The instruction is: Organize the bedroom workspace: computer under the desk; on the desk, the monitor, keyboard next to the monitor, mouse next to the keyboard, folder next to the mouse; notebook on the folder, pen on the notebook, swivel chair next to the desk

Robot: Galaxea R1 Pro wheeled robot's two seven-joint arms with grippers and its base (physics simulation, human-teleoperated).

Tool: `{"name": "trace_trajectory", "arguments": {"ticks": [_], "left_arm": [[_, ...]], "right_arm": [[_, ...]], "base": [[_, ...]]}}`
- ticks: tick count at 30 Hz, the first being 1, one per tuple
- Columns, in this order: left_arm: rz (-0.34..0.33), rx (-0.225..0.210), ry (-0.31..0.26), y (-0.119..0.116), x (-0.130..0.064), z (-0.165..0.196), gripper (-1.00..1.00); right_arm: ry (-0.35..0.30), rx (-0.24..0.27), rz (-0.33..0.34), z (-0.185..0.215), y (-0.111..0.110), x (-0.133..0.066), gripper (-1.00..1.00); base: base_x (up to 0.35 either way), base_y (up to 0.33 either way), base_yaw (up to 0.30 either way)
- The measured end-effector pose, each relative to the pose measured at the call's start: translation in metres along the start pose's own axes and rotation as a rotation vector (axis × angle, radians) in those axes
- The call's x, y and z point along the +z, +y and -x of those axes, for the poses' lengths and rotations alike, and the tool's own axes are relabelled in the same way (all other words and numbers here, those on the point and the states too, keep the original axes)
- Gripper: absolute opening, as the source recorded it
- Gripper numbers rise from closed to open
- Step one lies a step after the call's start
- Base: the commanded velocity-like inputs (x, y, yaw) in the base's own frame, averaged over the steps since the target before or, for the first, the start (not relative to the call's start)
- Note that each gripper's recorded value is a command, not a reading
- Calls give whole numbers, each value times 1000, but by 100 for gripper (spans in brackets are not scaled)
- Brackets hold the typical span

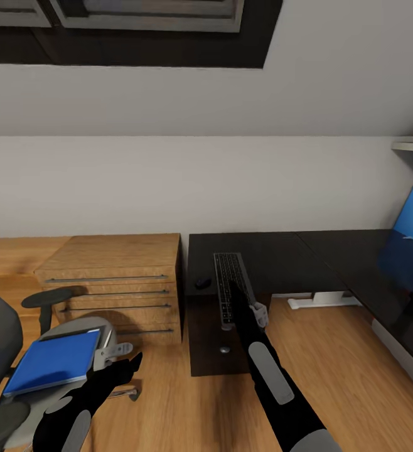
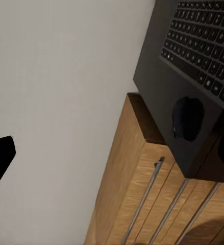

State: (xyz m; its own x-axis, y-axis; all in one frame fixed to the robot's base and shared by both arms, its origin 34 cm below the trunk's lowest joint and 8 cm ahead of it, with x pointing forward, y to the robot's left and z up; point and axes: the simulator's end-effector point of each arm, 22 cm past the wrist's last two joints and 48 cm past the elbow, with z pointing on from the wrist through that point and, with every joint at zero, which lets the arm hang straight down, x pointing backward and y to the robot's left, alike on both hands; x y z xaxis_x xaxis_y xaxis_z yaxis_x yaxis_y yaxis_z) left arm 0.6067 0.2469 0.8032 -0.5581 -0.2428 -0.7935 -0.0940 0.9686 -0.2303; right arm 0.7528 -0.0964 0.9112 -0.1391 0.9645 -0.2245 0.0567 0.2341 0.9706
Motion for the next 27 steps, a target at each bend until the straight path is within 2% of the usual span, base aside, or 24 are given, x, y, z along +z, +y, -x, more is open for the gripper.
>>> {"name": "trace_trajectory", "arguments": {"ticks": [6,14,27], "left_arm": [[2,0,6,1,1,-3,100],[7,0,16,4,3,-7,100],[8,1,15,5,2,-7,100]], "right_arm": [[-2,4,6,1,2,-2,100],[-2,5,6,1,2,-2,100],[-1,6,5,0,2,-2,100]], "base": [[0,-48,0],[-29,-269,0],[-178,-258,9]]}}
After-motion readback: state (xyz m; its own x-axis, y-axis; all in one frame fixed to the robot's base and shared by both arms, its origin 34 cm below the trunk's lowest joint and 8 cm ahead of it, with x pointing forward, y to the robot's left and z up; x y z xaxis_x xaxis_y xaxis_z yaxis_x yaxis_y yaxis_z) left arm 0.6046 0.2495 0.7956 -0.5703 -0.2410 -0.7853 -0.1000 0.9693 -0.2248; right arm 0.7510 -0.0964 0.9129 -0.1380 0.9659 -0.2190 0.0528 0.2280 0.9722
